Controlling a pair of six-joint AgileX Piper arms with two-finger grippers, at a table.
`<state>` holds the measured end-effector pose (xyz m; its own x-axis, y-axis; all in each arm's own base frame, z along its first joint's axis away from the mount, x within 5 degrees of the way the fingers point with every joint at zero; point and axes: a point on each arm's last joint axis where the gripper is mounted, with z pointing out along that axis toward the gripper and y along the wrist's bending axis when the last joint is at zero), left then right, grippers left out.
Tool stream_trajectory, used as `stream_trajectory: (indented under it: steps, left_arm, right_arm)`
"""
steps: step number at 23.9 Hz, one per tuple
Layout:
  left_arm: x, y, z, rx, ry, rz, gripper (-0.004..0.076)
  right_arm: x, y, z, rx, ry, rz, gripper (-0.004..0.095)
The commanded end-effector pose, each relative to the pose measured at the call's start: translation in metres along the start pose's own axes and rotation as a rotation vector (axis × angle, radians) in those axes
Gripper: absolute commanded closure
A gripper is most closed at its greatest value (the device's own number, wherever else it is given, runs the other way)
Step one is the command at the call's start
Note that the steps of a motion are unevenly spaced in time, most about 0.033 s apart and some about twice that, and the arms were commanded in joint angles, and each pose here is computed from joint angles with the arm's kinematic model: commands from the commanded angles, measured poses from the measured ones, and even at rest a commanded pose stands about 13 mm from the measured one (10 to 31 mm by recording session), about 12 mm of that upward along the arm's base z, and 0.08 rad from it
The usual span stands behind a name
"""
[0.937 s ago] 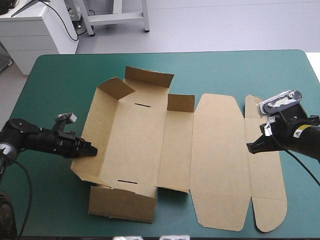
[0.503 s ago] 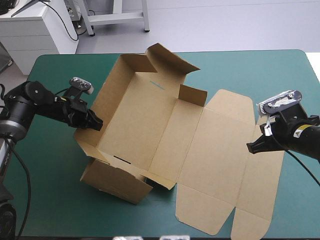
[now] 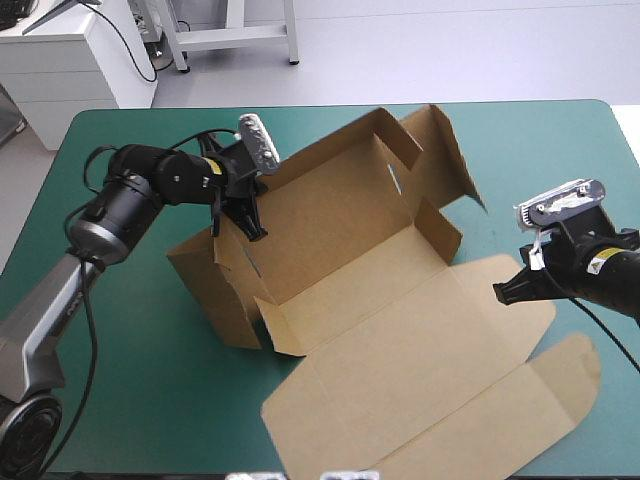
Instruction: Fold the box
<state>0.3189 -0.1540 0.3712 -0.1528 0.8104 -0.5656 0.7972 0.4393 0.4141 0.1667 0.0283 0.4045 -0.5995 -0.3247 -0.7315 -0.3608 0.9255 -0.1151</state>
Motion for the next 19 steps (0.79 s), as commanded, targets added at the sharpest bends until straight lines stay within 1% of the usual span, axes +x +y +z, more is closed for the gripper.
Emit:
stream_trajectory:
  steps: [1, 4, 5, 9, 14, 19]
  left_arm:
    - [-0.032, 0.003, -0.011, -0.168, -0.151, 0.116, 0.0731]
    - [-0.046, -0.006, -0.004, -0.211, -0.179, 0.217, 0.0731]
    - [-0.052, -0.012, -0.001, -0.24, -0.171, 0.3, 0.0731]
    - [-0.065, -0.027, -0.003, -0.283, -0.162, 0.452, 0.0731]
    - [-0.071, -0.03, -0.006, -0.326, -0.179, 0.518, 0.0731]
    - [-0.08, -0.04, -0.017, -0.408, -0.194, 0.666, 0.0732]
  right_arm:
    - [-0.01, -0.003, -0.011, 0.035, -0.103, 0.008, 0.0929]
    - [-0.01, -0.003, -0.011, 0.034, -0.103, 0.013, 0.0929]
    - [-0.01, -0.003, -0.011, 0.035, -0.105, 0.015, 0.0929]
    - [-0.011, -0.003, -0.011, 0.036, -0.111, 0.025, 0.0929]
    - [-0.011, -0.003, -0.011, 0.038, -0.11, 0.031, 0.0929]
    - [-0.012, -0.004, -0.011, 0.048, -0.123, 0.032, 0.0929]
